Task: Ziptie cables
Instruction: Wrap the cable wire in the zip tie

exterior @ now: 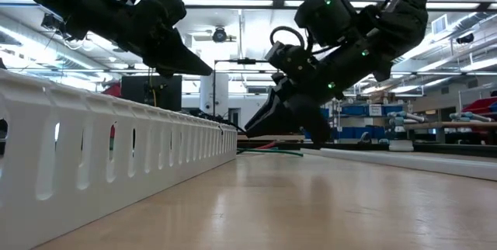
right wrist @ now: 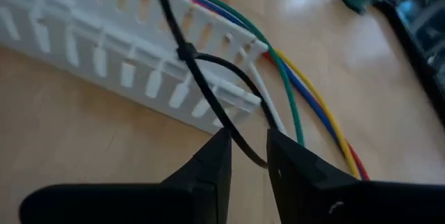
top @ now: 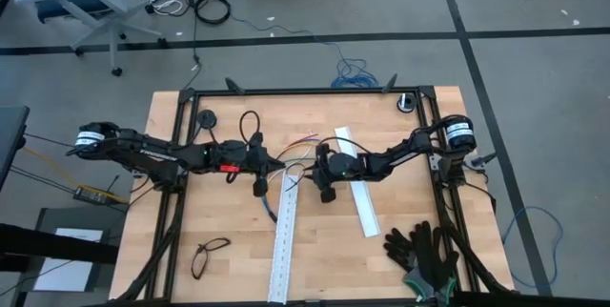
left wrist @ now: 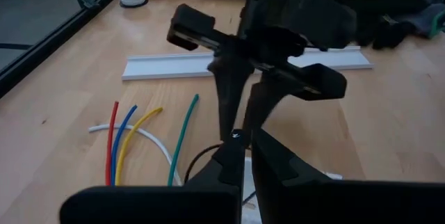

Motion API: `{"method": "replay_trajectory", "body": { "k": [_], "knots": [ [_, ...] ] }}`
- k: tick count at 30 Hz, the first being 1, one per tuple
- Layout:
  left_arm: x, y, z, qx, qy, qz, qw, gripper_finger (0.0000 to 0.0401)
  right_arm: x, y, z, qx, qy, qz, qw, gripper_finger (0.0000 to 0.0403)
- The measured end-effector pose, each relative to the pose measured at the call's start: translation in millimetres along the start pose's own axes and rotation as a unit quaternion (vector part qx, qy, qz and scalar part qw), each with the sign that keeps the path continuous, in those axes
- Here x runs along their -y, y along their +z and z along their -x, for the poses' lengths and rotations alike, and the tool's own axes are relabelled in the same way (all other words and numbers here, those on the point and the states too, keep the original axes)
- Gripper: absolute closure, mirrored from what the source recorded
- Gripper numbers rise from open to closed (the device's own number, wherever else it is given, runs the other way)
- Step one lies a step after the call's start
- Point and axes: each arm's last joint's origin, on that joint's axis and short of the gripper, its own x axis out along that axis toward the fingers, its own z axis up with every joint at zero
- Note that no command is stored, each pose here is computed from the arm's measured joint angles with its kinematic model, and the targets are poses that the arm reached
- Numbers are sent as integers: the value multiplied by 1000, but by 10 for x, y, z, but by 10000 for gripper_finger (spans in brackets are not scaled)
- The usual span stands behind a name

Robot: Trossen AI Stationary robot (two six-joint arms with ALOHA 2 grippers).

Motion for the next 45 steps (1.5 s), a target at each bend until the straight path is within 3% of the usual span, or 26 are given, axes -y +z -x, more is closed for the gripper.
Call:
{"method": "replay_trajectory", "body": {
  "k": [9, 15, 26, 31, 37, 41, 45],
  "knots": [
    [0, 1, -1, 1, 0, 0, 1000, 401, -121, 19, -342, -19, -3, 5, 1000, 332],
    [-1, -18, 0, -9, 0, -5, 1000, 401, -111, 57, -359, -34, -34, -29, 998, 395],
    [-24, -184, 20, -113, 18, -80, 990, 401, 76, 217, 32, -90, -65, -64, 992, 403],
    [-23, -86, 67, -214, 12, -121, 969, 401, 152, 113, 381, -90, -79, -107, 987, 403],
    [30, 128, 96, -236, -28, -168, 957, 399, 122, -18, 620, -84, -76, -163, 980, 403],
    [102, 150, 85, -226, -79, -177, 955, 376, 61, -55, 649, -86, -69, -180, 977, 403],
    [148, 95, 77, -247, -92, -179, 948, 322, 12, -36, 662, -82, -62, -183, 978, 403]
  ]
}}
